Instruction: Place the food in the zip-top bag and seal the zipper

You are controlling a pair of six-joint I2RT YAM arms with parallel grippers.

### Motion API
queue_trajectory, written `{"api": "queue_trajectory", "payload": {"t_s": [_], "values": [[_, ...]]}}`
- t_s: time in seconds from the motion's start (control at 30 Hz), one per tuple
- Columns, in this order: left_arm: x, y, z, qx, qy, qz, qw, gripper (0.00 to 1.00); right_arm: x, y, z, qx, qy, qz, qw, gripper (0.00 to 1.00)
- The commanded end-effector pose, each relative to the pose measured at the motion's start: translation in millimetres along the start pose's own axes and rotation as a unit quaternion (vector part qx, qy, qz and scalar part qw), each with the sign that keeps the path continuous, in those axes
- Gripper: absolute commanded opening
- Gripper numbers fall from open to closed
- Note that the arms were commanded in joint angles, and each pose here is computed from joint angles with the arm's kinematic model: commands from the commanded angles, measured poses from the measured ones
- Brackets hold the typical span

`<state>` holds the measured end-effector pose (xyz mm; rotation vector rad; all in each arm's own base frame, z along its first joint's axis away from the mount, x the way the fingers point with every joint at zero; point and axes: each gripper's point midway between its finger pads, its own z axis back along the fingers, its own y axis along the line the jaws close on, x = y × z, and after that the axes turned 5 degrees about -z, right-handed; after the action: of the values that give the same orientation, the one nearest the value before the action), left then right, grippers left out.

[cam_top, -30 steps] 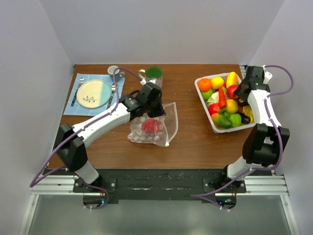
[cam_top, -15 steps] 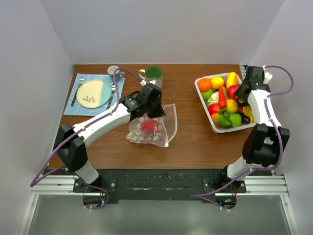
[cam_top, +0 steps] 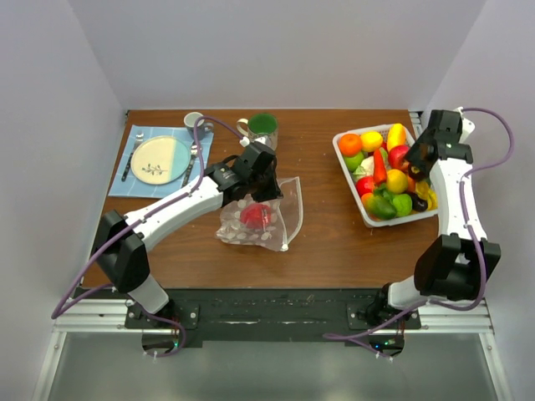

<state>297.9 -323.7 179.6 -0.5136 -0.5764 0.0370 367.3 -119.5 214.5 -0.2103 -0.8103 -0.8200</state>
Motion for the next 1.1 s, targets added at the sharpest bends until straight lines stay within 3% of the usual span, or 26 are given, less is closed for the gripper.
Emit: {"api": "queue_trajectory", "payload": {"t_s": [0.0, 0.43, 0.67, 0.93, 1.03, 1.07], "values": [[12, -11, 9, -0.022, -0.021, 0.01, 0.999, 0.0, 8, 9, 25, 0.042, -0.009, -0.006, 0.999, 0.18], [18, -22, 6, -0.03, -0.025, 0.02, 0.999, 0.0, -14, 44, 97, 0.159, -0.027, 0.017, 0.987, 0.17], [26, -37, 10, -0.042, -0.033, 0.027, 0.998, 0.0, -80, 119, 163, 0.348, 0.022, 0.033, 0.937, 0.16], [33, -59, 19, -0.061, -0.041, 0.03, 0.997, 0.0, -155, 175, 206, 0.424, 0.067, 0.068, 0.901, 0.17], [33, -66, 22, -0.064, -0.042, 0.03, 0.997, 0.0, -188, 196, 215, 0.427, 0.083, 0.101, 0.895, 0.22], [33, -66, 23, -0.062, -0.043, 0.032, 0.997, 0.0, -195, 198, 206, 0.411, 0.084, 0.109, 0.901, 0.35]]}}
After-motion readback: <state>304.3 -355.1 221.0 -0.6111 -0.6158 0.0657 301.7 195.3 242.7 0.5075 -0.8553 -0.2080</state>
